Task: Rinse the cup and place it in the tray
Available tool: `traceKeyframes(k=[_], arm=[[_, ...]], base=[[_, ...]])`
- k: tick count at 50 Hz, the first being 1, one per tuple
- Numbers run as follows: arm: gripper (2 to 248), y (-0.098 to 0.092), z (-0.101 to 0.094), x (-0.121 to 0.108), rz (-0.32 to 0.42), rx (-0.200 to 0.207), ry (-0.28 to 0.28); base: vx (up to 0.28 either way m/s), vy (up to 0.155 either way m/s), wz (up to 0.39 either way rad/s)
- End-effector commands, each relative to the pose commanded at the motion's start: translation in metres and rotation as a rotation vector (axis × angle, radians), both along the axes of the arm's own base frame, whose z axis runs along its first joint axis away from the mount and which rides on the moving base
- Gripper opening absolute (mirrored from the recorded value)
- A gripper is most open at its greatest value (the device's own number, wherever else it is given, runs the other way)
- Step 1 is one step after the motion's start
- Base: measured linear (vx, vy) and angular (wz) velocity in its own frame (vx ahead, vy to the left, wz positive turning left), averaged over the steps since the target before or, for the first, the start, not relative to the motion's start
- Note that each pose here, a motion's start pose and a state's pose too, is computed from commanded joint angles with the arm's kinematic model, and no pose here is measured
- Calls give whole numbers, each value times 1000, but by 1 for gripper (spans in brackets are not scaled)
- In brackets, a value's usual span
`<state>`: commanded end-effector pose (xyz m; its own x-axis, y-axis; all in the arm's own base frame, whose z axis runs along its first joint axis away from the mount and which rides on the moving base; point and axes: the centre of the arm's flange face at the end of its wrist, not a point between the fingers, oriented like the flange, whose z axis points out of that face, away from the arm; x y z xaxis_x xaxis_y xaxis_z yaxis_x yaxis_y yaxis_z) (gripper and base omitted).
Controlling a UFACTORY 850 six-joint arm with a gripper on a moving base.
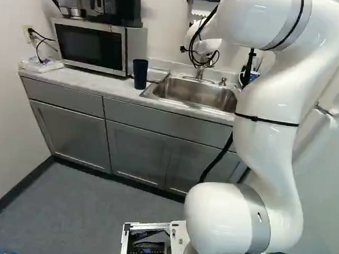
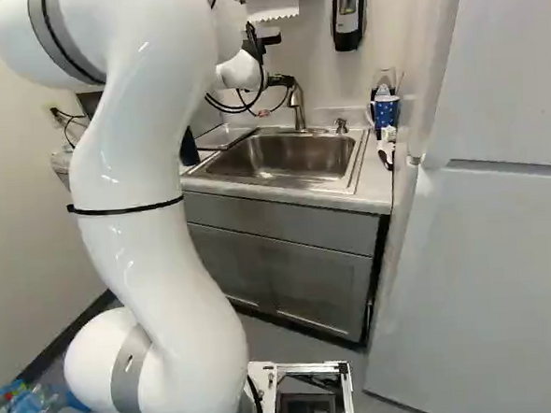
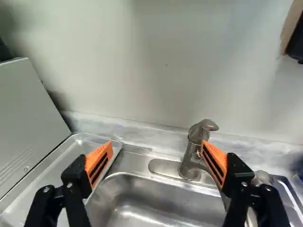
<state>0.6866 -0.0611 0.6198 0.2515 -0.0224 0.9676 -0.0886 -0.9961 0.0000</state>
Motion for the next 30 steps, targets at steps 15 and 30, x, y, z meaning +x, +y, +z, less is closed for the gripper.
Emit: traceKeyframes(k=[15,30], arm=[[247,-6,-4,25,-5,-1,-16],[247,-14,-3,41,-14,-6,-62]], base=[[0,0,0],[0,0,0]])
